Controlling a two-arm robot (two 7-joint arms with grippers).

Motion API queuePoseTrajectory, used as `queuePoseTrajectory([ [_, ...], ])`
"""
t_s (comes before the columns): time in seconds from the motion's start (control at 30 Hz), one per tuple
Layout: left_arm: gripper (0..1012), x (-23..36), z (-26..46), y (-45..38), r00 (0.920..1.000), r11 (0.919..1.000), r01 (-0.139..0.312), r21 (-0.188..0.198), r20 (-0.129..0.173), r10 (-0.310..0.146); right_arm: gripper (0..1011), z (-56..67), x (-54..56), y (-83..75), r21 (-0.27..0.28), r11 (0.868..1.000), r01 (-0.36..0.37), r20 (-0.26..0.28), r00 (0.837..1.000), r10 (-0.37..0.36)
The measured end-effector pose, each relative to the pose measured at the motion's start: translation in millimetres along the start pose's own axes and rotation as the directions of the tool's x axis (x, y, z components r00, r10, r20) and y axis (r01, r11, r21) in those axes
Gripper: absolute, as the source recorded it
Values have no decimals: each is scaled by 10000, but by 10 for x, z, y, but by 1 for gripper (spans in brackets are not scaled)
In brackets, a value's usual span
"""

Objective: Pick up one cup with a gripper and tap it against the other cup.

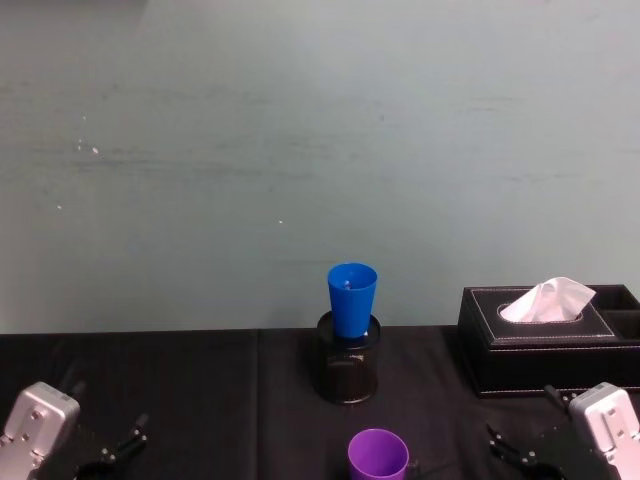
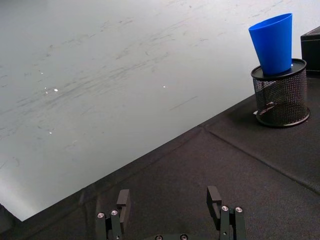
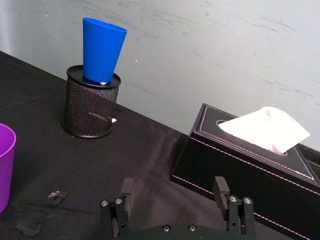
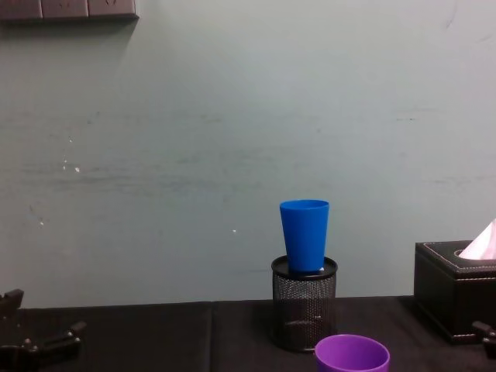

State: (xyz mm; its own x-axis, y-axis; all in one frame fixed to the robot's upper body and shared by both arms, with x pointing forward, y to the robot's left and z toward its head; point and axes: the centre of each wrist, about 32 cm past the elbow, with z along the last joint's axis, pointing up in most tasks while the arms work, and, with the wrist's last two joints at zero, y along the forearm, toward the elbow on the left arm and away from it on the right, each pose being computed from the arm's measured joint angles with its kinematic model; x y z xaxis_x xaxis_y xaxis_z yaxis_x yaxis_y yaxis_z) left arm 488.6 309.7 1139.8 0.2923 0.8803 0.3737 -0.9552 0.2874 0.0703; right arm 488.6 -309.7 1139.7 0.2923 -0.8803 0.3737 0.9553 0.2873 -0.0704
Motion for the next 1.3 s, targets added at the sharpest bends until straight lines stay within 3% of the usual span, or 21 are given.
queuePoseTrajectory([
  [1.3, 1000, 0, 0, 0, 10000, 10000, 0, 1, 0, 0, 1003, 28, 13, -1, 124, 9999, 21, -53, 10000, -21],
])
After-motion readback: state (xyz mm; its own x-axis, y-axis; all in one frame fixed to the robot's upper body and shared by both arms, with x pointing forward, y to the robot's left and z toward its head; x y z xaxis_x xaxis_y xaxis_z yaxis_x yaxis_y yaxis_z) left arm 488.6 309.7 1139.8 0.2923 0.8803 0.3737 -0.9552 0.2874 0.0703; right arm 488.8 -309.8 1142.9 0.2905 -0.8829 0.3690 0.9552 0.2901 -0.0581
